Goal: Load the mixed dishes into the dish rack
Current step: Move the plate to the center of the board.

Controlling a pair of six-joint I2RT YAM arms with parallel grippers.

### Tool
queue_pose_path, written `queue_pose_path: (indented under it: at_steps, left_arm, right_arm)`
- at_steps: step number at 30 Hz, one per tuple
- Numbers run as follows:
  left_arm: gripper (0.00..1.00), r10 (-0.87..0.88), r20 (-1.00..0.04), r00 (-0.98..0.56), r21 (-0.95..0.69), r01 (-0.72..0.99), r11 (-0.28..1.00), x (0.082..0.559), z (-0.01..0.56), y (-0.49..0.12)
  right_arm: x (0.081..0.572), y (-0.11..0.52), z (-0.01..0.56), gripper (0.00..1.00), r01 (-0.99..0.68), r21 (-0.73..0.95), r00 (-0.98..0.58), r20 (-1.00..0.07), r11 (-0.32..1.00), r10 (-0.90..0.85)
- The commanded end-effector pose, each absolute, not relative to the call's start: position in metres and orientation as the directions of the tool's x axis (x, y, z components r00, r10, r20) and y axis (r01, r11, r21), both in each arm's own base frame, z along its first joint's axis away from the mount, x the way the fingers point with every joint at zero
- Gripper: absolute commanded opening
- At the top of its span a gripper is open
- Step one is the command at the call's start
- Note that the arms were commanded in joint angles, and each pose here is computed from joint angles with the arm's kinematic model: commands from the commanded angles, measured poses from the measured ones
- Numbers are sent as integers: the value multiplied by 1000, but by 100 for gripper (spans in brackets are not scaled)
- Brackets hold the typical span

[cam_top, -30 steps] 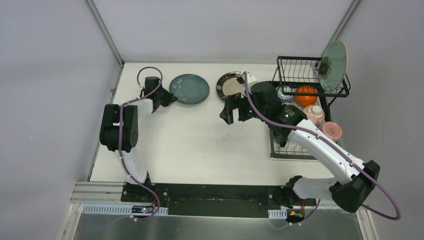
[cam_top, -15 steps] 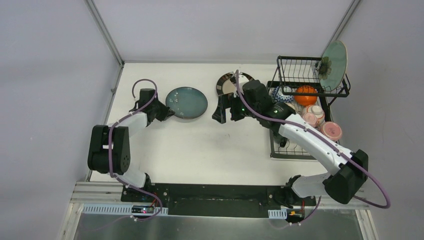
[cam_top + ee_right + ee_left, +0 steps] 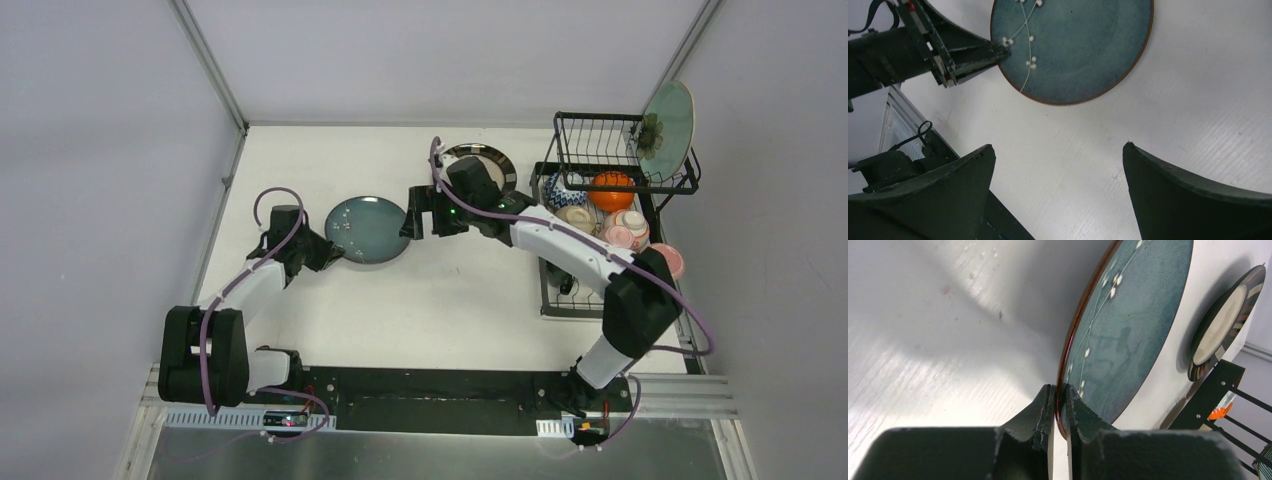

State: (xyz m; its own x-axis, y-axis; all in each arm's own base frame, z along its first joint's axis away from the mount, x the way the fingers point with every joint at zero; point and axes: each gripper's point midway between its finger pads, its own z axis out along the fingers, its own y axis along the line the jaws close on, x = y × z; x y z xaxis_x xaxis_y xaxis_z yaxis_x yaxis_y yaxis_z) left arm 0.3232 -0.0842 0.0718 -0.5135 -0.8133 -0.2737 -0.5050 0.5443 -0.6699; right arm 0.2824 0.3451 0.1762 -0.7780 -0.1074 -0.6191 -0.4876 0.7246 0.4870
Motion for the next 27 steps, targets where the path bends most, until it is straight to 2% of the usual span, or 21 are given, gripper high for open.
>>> queue_pose_path:
  at_steps: [1, 4, 10, 12, 19, 24, 25, 26, 27]
  left_arm:
    - [4, -818, -268, -509, -643, -538, 545, 305, 63, -79]
    - [11, -814, -242, -527, -650, -535, 540, 300, 61, -84]
    - [21, -804, -265, -533, -646, -521, 558, 297, 69, -82]
    - [30, -794, -271, -544, -646, -509, 569, 295, 71, -83]
    - [55, -757, -311, -575, -643, -459, 613, 295, 87, -83]
    - [67, -674, -378, -634, -634, -353, 688, 303, 111, -87]
    - [81, -648, -397, -650, -640, -310, 703, 307, 121, -91]
    - [89, -624, -409, -666, -640, -278, 717, 308, 127, -94]
    - [92, -598, -423, -681, -638, -245, 730, 308, 132, -96]
  right_arm:
    - [310, 379, 199, 100, -517, 521, -746, -663, 679, -60]
    - [321, 389, 187, 100, -509, 519, -756, -651, 687, -69]
    - [338, 397, 159, 100, -482, 513, -780, -621, 710, -81]
    - [345, 396, 150, 100, -470, 511, -787, -611, 719, -80]
    - [375, 387, 125, 100, -426, 509, -799, -599, 748, -48]
    - [394, 379, 112, 100, -398, 508, -803, -596, 764, -22]
    - [389, 384, 113, 100, -418, 543, -816, -577, 728, -38]
    - [385, 388, 113, 71, -417, 581, -833, -552, 699, -38]
    - [384, 390, 112, 45, -410, 603, -843, -536, 685, -32]
